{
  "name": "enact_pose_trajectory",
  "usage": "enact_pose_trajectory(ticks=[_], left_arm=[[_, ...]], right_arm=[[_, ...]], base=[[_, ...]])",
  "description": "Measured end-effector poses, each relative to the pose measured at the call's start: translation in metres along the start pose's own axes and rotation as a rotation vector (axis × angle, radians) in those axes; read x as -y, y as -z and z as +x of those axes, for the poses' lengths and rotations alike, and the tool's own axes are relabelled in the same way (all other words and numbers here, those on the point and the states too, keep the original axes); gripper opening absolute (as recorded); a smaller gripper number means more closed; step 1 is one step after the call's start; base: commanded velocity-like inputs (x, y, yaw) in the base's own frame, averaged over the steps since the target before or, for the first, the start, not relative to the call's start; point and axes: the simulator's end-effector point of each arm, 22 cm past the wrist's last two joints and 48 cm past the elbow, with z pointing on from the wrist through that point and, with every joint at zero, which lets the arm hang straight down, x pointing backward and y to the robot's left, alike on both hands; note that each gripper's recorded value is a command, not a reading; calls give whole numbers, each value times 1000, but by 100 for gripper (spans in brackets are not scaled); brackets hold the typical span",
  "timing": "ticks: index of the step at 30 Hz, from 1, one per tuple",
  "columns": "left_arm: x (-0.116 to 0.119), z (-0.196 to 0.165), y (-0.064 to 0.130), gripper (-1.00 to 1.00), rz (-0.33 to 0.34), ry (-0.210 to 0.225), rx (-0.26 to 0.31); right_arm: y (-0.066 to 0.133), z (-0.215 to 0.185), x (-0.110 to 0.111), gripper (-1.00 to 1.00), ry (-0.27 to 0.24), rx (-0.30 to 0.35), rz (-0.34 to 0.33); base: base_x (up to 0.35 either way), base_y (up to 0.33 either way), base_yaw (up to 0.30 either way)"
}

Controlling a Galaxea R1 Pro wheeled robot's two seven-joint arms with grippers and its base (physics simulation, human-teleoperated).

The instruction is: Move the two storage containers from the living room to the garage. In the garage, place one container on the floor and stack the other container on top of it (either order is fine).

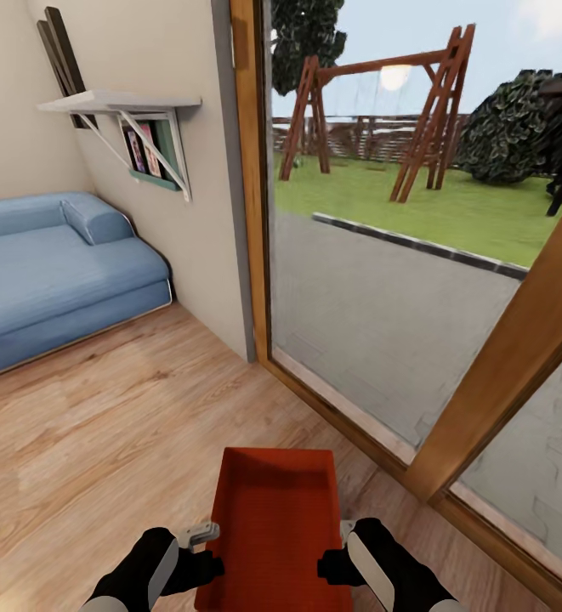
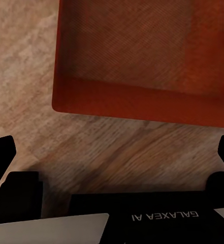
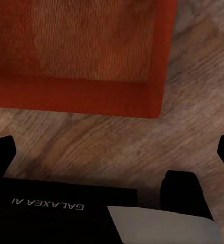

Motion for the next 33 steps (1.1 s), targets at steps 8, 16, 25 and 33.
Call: enact_pose_trajectory(ticks=[8,16,25,33], left_arm=[[-1,1,-6,100,0,0,0],[-3,2,-12,100,0,-1,0],[8,-54,8,100,4,-22,80],[28,-136,47,100,10,-60,190]], right_arm=[[-6,1,1,100,0,1,0],[-12,2,1,100,0,1,0],[-12,2,1,100,0,1,0],[-12,2,1,100,0,1,0]], base=[[0,0,0],[0,0,0],[0,0,0],[0,0,0]])
